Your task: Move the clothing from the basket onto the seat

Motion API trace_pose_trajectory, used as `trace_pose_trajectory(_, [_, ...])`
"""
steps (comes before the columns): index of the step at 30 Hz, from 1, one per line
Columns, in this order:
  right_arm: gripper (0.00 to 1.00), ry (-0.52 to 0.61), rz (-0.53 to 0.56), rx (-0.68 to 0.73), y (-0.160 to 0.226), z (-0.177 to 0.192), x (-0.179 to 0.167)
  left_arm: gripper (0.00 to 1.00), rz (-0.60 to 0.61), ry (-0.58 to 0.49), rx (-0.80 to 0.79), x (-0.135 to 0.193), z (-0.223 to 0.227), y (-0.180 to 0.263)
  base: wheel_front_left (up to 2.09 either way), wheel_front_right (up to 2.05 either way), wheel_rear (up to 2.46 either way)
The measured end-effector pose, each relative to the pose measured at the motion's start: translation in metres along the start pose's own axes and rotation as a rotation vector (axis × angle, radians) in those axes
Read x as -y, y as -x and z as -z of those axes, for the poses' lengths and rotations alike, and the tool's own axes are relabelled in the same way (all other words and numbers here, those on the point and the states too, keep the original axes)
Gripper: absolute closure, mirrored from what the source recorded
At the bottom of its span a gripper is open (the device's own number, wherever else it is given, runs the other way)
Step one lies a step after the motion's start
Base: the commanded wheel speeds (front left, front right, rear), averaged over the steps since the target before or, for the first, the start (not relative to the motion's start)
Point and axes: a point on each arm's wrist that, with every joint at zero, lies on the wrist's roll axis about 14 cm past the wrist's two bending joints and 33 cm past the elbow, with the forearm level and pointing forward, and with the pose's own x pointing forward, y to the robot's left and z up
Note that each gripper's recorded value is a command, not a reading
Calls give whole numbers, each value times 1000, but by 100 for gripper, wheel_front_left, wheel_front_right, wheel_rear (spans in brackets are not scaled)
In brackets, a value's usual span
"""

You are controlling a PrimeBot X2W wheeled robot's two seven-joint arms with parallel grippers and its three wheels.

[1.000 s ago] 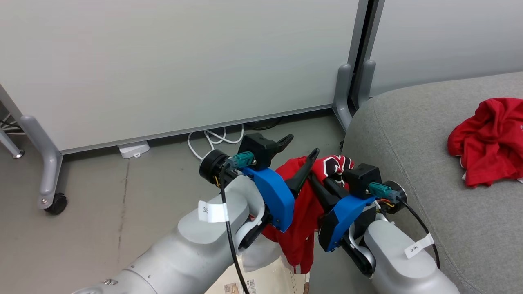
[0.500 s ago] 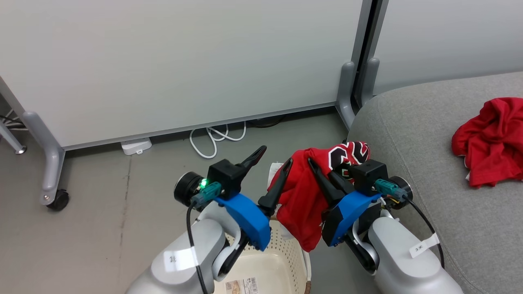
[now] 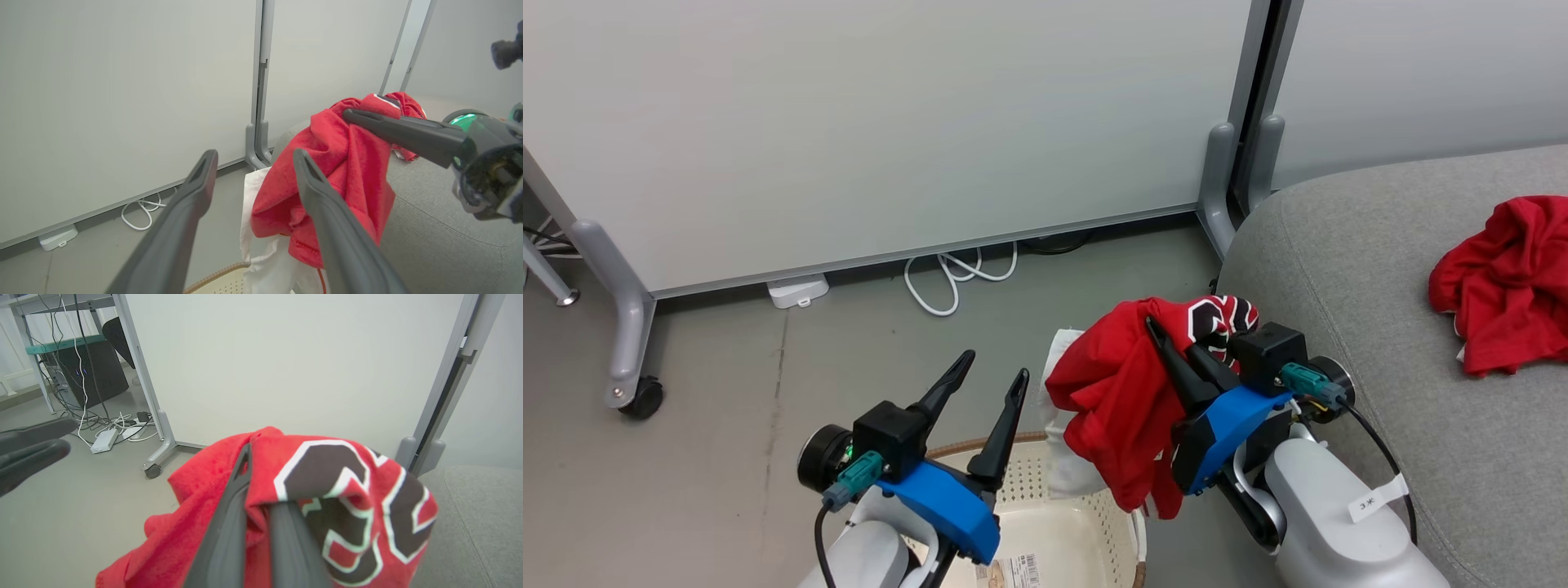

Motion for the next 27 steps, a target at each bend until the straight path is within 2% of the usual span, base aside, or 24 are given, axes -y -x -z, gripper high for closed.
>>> trace_pose_trajectory(15, [100, -9, 3, 6, 1, 0, 0, 0, -69, 22, 1, -10, 11, 16, 0, 0, 0])
trace_pose_trajectory(27, [100, -13, 46, 0, 12, 2, 15, 0, -30, 26, -16, 2, 18, 5, 0, 0, 0])
